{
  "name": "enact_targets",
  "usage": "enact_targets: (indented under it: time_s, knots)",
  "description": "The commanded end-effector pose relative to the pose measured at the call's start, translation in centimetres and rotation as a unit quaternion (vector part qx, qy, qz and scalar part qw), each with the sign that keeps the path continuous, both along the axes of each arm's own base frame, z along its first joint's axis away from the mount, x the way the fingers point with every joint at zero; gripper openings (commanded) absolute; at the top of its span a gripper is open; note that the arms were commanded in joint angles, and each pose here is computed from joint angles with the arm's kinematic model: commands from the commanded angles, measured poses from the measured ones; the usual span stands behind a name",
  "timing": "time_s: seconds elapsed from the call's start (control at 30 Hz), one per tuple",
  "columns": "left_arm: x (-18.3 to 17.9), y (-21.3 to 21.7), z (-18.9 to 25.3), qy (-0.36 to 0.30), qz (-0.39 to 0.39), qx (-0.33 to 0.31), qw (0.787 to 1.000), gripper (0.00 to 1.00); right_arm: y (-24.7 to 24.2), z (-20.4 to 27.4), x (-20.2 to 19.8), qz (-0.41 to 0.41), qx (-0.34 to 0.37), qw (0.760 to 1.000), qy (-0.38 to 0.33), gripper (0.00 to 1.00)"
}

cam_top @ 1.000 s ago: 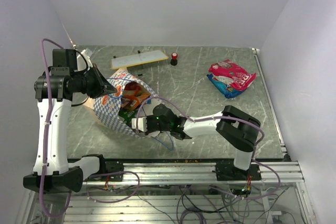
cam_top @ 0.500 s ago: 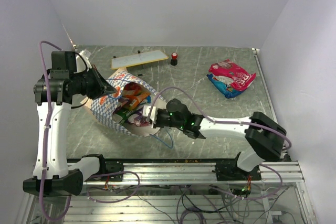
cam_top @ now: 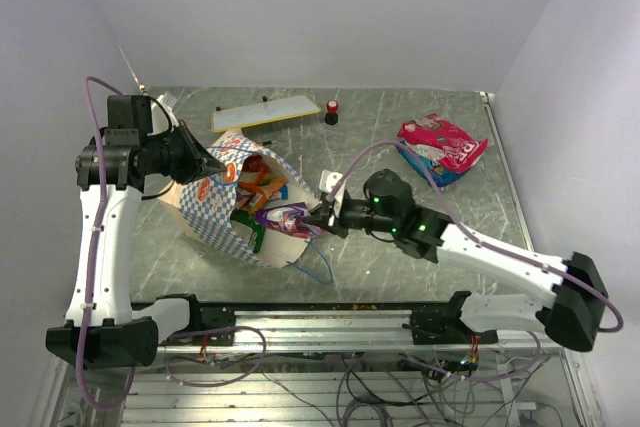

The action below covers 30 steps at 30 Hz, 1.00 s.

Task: Take the snacks out of the paper bag
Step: Take out the snack from the paper bag, then place the snack at the center of the board.

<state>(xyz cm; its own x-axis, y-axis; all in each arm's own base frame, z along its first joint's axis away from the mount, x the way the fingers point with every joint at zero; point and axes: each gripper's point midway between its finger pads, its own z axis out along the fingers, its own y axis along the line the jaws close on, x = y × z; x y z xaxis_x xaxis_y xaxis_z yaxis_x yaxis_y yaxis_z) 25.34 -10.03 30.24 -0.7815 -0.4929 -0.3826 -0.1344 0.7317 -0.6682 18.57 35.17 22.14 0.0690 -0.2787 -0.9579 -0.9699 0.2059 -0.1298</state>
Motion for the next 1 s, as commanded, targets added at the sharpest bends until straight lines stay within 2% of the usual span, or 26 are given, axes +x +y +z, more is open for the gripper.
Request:
enact_targets:
  time_s: [0.0,0.17,0.27,0.33,0.37,0.47,0.57,0.67,0.83,0.97]
  knots:
    - [1.3,-0.2,-0.1,-0.011,-0.003,-0.002,1.000,0.07,-3.4,1.9,-1.5,-0.027,-0.004,0.999,0.017,0.00]
    - [1.8,-0.4,-0.4,-0.006,-0.008,-0.008,1.000,0.07,-8.8,3.8,1.1,-0.173,0.006,0.985,-0.027,0.00]
    - [2.1,-0.3,-0.3,-0.008,-0.010,-0.005,1.000,0.07,-12.2,6.8,3.5,-0.266,0.021,0.959,-0.096,0.00]
    - [2.2,-0.4,-0.3,-0.006,-0.012,-0.007,1.000,0.07,-15.3,9.1,5.8,-0.360,0.029,0.922,-0.140,0.00]
    - [2.3,-0.5,-0.3,-0.005,-0.013,-0.010,1.000,0.07,-17.3,10.2,7.0,-0.417,0.028,0.894,-0.162,0.00]
    - [2.4,-0.7,-0.2,-0.007,-0.016,-0.016,1.000,0.07,-20.9,12.1,10.3,-0.499,0.009,0.841,-0.207,0.00]
    - [2.6,-0.7,0.0,-0.011,-0.018,-0.015,1.000,0.07,-26.1,11.5,15.6,-0.574,-0.026,0.797,-0.188,0.00]
    - [2.6,-1.0,0.2,-0.014,-0.025,-0.017,0.999,0.07,-30.3,10.5,20.4,-0.618,-0.037,0.771,-0.147,0.00]
    - [2.7,-1.3,0.3,-0.015,-0.032,-0.020,0.999,0.07,-34.8,9.2,26.4,-0.663,-0.093,0.731,-0.132,0.00]
    - [2.9,-1.3,0.6,-0.019,-0.032,-0.018,0.999,0.07,-36.4,7.6,29.3,-0.662,-0.164,0.717,-0.142,0.00]
